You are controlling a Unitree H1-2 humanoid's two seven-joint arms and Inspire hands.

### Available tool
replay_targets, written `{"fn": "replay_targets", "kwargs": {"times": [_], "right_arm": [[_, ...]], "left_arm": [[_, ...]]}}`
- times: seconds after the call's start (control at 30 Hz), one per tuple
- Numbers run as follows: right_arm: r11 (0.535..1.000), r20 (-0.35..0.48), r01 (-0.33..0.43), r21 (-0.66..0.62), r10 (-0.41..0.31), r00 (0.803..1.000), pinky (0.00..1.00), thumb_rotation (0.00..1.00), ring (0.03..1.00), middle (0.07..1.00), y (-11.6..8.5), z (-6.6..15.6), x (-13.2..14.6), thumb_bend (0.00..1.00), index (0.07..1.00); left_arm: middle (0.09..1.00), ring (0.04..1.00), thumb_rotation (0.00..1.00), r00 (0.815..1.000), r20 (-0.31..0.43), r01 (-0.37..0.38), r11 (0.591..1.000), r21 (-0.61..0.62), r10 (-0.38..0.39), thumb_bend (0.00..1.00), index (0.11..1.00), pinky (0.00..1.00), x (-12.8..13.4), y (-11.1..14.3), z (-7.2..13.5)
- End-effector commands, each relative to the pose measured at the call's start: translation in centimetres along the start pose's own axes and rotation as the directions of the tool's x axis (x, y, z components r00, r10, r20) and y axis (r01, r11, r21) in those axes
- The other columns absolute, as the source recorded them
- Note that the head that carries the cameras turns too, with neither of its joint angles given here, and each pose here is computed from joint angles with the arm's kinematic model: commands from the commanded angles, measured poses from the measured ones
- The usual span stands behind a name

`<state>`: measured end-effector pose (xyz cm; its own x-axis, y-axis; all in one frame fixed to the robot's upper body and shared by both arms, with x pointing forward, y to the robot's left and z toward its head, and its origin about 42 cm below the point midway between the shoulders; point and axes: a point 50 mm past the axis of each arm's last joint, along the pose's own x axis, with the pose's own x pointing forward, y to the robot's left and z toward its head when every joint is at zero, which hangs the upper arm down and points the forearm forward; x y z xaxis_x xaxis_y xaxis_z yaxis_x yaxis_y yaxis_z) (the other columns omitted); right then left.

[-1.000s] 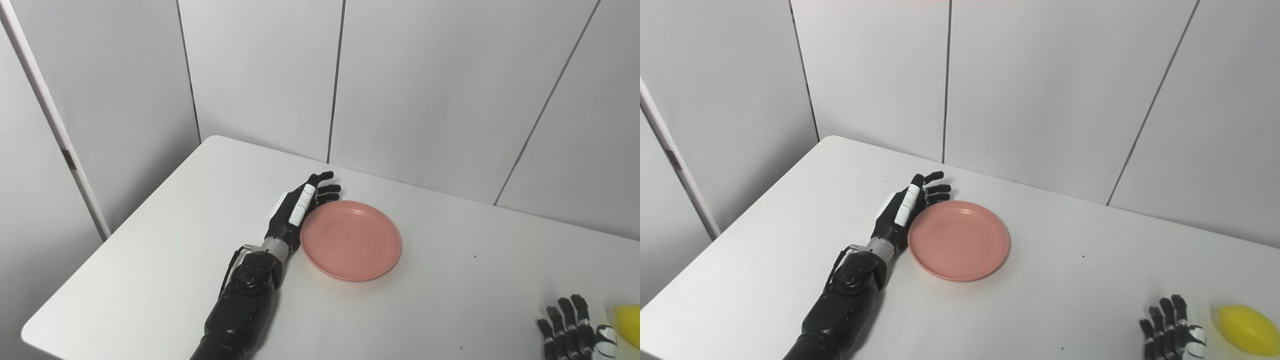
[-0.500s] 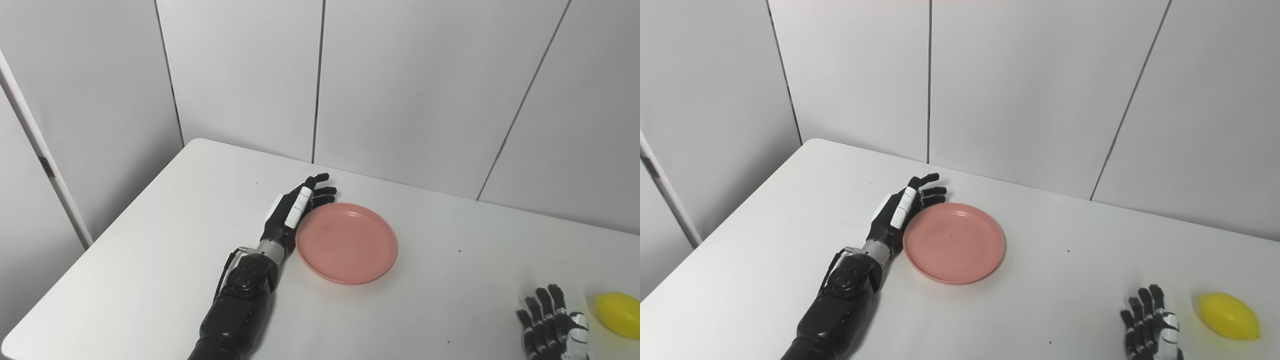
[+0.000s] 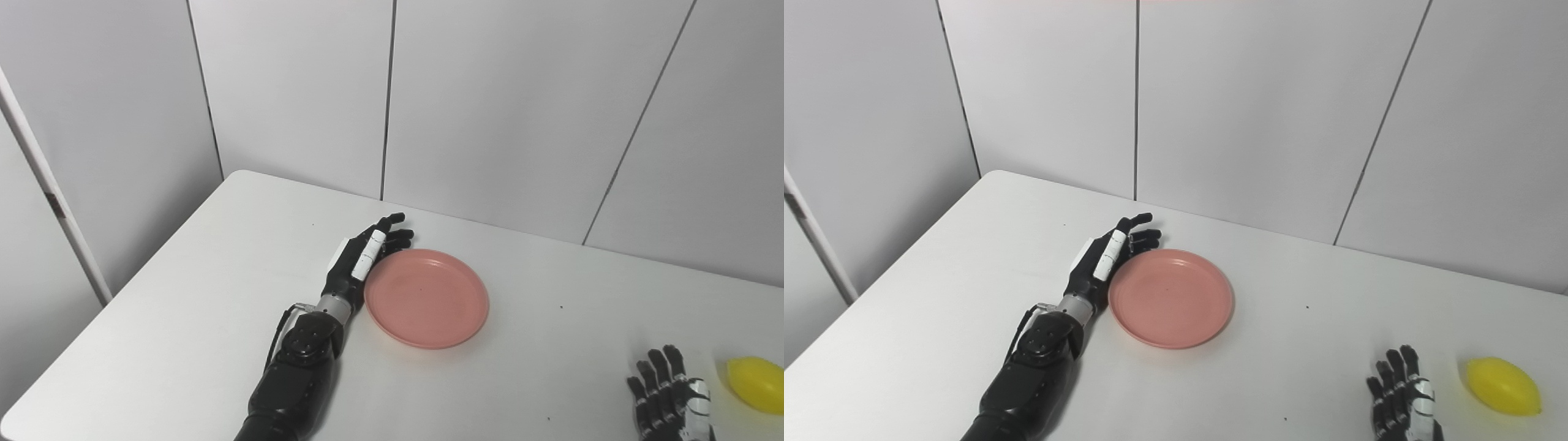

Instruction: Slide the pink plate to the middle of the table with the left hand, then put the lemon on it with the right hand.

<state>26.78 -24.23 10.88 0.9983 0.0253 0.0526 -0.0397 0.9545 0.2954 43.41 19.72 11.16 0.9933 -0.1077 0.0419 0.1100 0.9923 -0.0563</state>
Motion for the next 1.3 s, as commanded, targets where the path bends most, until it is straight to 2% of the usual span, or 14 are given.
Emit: {"fn": "replay_targets", "kwargs": {"times": [0.0,0.23,0.5,0.67,1.0,1.27], "right_arm": [[0.999,-0.047,0.005,0.034,-0.003,0.999,1.00,0.93,0.991,0.979,0.4,-1.7,-0.6,0.67,0.987],[1.000,-0.051,0.005,0.027,-0.003,0.999,1.00,0.93,0.982,0.968,0.7,-1.8,-0.5,0.67,0.984],[1.000,-0.052,0.001,0.024,0.000,0.999,1.00,0.93,0.985,0.971,0.9,-1.9,-0.5,0.68,0.989],[1.000,-0.052,-0.006,0.025,0.007,0.999,1.00,0.95,0.992,0.979,1.1,-2.0,-0.5,0.67,0.994],[0.999,-0.054,-0.005,0.034,0.006,0.999,1.00,0.93,0.994,0.977,1.3,-2.0,-0.6,0.67,0.987],[1.000,-0.050,-0.005,0.031,0.007,0.999,1.00,0.92,0.989,0.970,1.4,-2.0,-0.6,0.66,0.983]], "left_arm": [[0.737,0.768,0.94,0.991,-0.133,-0.002,0.999,-0.037,-0.003,0.90,0.804,0.81,-3.2,-2.6,-4.7],[0.740,0.773,0.96,0.986,-0.157,-0.064,0.998,-0.014,0.061,0.90,0.816,0.89,-3.8,-3.8,-4.9],[0.758,0.772,0.96,0.985,-0.152,-0.079,0.997,-0.016,0.076,0.88,0.822,0.89,-3.6,-4.4,-4.4],[0.740,0.756,0.96,0.987,-0.144,-0.070,0.997,-0.012,0.068,0.89,0.809,0.84,-3.4,-5.1,-3.9],[0.736,0.755,0.96,0.990,-0.135,-0.047,0.998,-0.042,0.041,0.90,0.808,0.86,-3.4,-6.5,-3.1],[0.744,0.758,0.96,0.991,-0.129,-0.029,0.998,-0.062,0.021,0.90,0.813,0.82,-3.1,-7.2,-2.9]]}}
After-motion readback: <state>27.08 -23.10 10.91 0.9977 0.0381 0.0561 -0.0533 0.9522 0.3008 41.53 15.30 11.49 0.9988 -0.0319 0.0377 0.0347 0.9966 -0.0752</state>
